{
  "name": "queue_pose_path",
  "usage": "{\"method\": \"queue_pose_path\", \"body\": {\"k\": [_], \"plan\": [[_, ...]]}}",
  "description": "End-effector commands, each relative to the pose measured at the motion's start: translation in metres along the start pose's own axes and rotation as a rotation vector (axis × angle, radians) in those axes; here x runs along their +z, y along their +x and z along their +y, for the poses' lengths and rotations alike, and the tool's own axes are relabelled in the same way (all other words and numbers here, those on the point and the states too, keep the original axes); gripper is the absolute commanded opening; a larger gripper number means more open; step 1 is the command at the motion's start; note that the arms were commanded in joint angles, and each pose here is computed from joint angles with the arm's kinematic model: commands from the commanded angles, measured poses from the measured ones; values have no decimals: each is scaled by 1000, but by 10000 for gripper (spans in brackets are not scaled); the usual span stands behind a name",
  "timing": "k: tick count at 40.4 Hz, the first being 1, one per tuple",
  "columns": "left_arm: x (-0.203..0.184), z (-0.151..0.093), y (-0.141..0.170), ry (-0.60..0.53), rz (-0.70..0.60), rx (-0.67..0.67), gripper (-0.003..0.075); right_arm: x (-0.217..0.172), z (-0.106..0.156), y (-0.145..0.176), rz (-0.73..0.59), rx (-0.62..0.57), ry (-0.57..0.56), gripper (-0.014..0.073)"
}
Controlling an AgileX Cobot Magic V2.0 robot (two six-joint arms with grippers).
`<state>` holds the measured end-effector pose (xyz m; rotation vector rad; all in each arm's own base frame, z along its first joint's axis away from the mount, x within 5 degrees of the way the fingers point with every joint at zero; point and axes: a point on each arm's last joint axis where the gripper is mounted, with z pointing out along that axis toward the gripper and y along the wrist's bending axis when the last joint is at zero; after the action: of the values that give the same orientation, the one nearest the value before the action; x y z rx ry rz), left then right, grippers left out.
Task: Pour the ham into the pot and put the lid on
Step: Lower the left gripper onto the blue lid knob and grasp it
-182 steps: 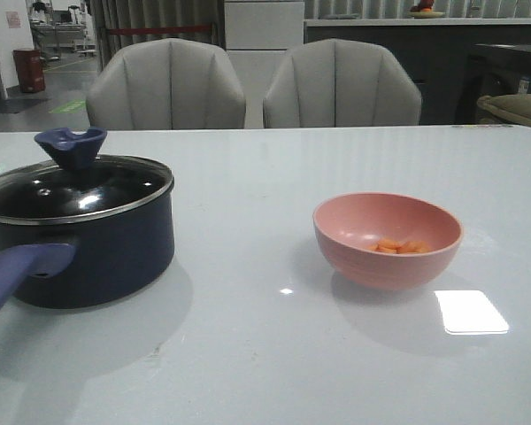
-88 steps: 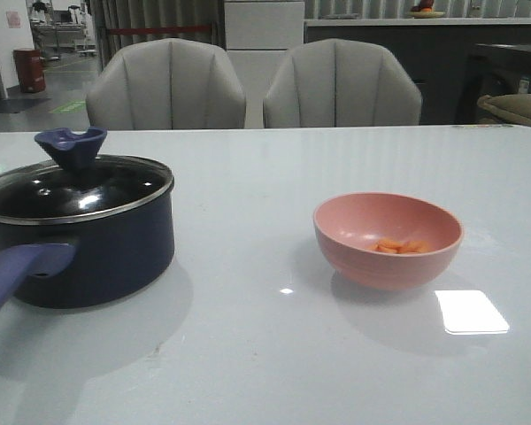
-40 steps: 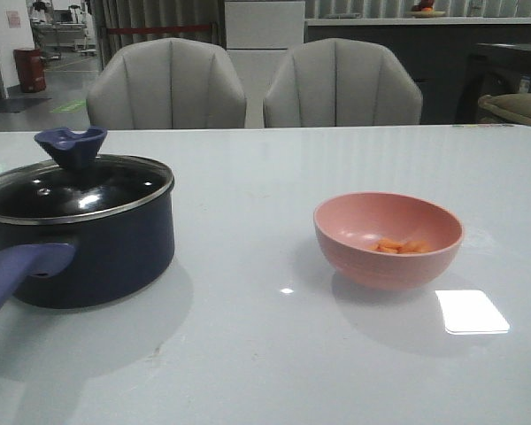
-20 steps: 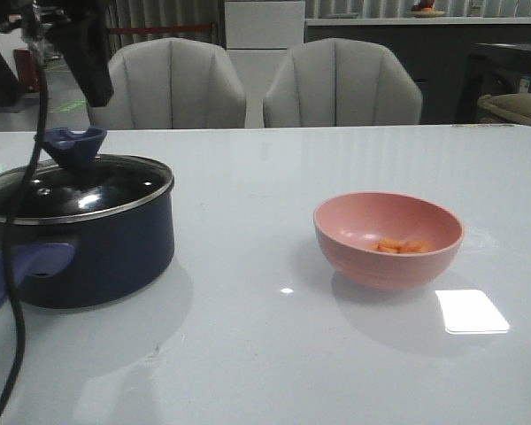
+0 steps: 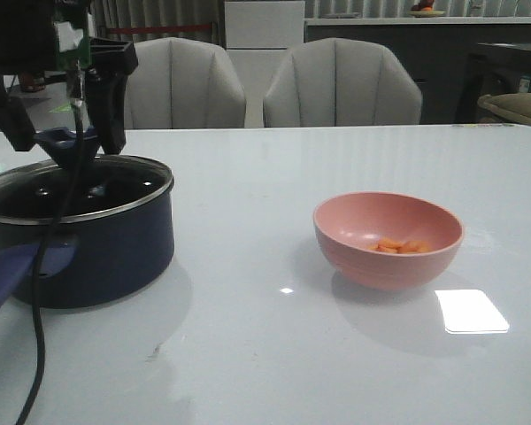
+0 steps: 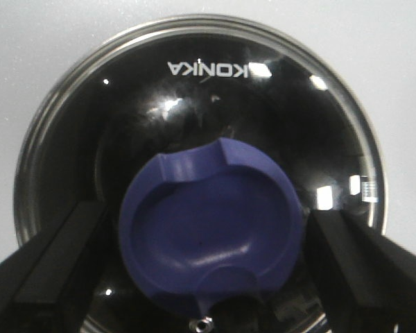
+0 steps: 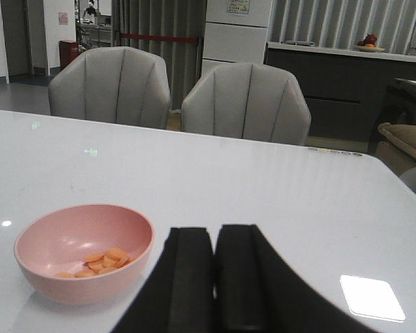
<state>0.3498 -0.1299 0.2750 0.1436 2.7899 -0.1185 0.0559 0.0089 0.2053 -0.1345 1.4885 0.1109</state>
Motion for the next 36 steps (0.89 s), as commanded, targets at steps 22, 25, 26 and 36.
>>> {"method": "queue_pose_path", "body": {"k": [22,25,26,36], "plan": [[-7,-4,-10,19,-71,-10,426,-2,-1,-11,-111,-14,16,146],[-7,-4,-11,22,-79,-10,426,-2,-1,-11,-111,-14,16,146],[-7,-4,-11,22,-79,-10,426,-2,-1,-11,-111,-14,16,146],[-13,-5,-16,28,-103,-11,425,-2,-1,-11,-111,-14,16,146]]}}
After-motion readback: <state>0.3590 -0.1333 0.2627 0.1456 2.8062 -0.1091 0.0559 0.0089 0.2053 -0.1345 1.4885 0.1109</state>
